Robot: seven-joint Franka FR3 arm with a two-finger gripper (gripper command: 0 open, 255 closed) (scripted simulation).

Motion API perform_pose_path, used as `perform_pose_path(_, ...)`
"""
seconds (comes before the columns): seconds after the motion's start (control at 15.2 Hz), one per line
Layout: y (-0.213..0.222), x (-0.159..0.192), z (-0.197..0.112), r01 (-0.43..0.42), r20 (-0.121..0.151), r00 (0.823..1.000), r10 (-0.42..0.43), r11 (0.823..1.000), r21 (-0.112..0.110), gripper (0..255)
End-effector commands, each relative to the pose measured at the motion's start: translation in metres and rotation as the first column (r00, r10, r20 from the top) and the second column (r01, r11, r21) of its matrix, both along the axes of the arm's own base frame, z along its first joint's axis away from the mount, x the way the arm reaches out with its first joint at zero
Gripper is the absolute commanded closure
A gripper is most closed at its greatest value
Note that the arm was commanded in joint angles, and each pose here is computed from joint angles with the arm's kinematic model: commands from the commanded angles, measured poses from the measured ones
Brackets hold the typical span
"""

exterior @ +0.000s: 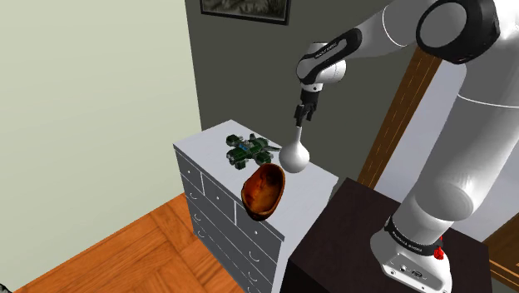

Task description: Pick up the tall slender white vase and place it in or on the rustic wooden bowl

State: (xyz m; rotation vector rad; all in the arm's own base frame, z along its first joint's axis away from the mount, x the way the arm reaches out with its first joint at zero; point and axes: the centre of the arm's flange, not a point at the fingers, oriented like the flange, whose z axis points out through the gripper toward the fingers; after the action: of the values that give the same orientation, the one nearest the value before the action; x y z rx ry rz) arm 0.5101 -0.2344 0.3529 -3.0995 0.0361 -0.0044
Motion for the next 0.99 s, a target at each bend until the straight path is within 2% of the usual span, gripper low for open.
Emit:
perform_pose_path(0.0, -0.019, 0.015, -0.016, 0.006, -0.004, 1.0, -0.006, 1.0, -0.007, 0)
perform_pose_path(0.53, -0.091, 0.064, -0.072, 0.032, -0.015, 0.999, -0.032, 0.999, -0.033, 0)
perform_pose_path(0.92, -0.094, 0.066, -0.1, 0.033, -0.016, 0.999, -0.033, 0.999, -0.034, 0)
